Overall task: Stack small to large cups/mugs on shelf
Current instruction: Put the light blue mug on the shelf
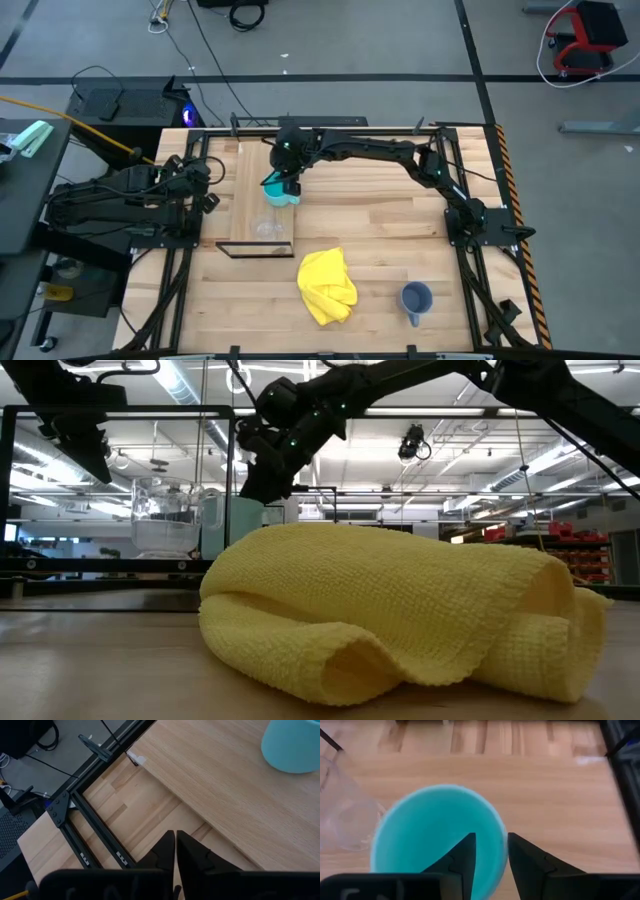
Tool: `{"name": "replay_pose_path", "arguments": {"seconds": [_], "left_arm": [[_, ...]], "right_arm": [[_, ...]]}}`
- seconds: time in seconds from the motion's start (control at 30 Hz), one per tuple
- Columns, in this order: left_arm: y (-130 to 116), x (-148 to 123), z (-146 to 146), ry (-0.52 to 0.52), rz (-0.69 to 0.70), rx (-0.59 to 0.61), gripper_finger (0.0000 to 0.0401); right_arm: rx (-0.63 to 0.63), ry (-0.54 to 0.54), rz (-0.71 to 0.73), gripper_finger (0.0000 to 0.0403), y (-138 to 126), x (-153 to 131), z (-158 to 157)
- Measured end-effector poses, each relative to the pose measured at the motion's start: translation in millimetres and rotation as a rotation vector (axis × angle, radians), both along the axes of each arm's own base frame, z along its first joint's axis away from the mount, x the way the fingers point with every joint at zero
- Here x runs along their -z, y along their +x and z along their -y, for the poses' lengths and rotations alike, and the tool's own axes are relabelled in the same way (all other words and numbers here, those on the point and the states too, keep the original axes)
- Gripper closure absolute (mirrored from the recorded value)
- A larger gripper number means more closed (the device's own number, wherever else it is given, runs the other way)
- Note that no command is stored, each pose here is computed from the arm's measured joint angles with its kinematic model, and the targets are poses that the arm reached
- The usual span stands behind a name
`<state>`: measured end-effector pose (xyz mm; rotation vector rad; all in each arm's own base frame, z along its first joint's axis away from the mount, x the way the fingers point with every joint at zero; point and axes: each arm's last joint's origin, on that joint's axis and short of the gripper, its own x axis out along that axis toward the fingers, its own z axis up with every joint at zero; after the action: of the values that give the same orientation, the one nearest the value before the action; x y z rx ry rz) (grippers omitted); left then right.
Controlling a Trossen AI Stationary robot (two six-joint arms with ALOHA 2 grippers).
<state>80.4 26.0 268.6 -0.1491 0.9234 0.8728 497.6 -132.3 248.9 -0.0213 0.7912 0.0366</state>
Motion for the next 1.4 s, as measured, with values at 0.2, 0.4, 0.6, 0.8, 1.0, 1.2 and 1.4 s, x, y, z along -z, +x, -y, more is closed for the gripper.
{"name": "replay_pose_path", "arguments": {"seconds": [0.2, 0.4, 0.6, 0.8, 1.0, 1.2, 1.4], "left_arm": [[0, 0, 0, 0.000, 0.000, 0.000, 0.0381], [0, 0, 0, 0.000, 0.000, 0.000, 0.0389], [0, 0, 0, 0.000, 0.000, 0.000, 0.0377], [0, 0, 0, 0.000, 0.000, 0.001, 0.0372], [0, 0, 0, 0.000, 0.000, 0.001, 0.0383], [0, 0, 0, 0.000, 0.000, 0.001, 0.0388], [0, 0, 0, 0.000, 0.000, 0.001, 0.0377]], "right_arm": [[-0.009, -0.027, 0.061, 0.0286, -3, -47, -4], [0.120, 0.003, -0.034, 0.0302, -27, -73, -17], [0.241, -0.024, -0.192, 0.0346, -46, -63, -57], [0.246, -0.026, -0.189, 0.0396, -50, -19, -81], [0.338, 0.015, -0.037, 0.0398, -56, -4, -49], [0.319, 0.085, -0.058, 0.0398, -54, 7, -36], [0.286, 0.090, -0.050, 0.0399, -50, 11, -40]]}}
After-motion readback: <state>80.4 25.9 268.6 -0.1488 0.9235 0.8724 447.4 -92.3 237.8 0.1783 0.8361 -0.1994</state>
